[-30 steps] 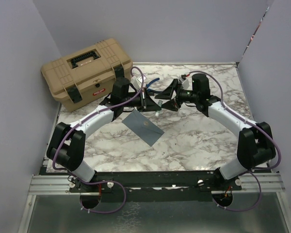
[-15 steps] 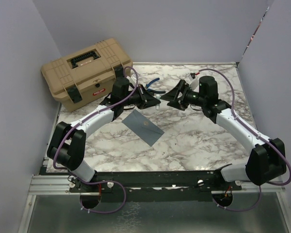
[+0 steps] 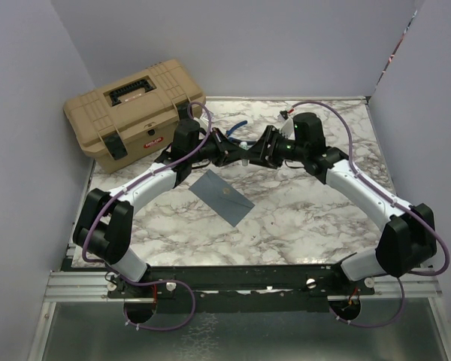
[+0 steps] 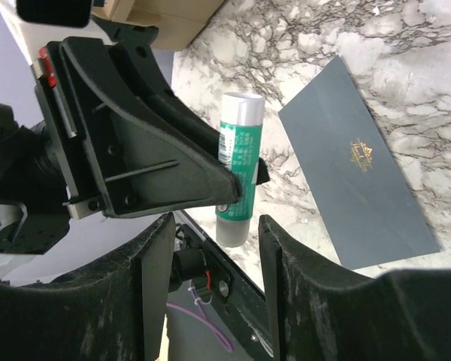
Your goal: Place the letter into the envelope and seal it
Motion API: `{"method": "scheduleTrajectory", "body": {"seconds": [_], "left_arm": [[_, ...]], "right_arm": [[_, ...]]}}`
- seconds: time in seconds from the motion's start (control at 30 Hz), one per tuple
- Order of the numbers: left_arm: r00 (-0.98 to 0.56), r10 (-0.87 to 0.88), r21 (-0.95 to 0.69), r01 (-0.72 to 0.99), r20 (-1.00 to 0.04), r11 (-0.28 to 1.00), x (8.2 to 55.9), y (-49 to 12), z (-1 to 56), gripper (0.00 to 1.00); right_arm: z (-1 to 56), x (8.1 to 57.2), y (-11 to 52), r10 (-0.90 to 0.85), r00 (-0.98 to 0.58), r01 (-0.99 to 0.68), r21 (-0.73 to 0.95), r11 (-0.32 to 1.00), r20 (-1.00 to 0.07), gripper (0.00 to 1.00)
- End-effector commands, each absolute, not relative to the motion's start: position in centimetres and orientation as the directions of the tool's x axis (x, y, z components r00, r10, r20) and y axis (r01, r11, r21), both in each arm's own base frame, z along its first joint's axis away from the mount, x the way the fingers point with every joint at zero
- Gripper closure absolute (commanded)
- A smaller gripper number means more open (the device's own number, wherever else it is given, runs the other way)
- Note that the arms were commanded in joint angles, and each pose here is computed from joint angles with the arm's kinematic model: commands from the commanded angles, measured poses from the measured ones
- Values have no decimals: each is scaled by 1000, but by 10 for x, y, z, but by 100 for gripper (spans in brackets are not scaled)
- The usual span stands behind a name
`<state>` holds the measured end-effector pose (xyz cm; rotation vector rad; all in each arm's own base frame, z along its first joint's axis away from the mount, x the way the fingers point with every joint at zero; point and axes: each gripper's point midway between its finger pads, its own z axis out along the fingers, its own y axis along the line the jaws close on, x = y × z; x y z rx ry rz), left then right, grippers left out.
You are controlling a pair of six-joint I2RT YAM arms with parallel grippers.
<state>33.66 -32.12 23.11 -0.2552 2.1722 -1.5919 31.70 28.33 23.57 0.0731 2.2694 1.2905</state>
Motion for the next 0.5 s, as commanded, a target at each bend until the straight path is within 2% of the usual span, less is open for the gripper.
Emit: {"method": "scheduleTrajectory", "body": {"seconds": [0.0, 0.47], "left_arm": [[-865, -421, -944, 159, -274, 288, 340, -320, 258, 100], [-878, -405, -953, 160, -256, 256, 336, -323, 266, 100]], "right_arm": [[228, 324, 280, 290, -856, -187, 778, 599, -428, 50], [229, 330, 300, 279, -858, -224, 803, 552, -431, 61]]}}
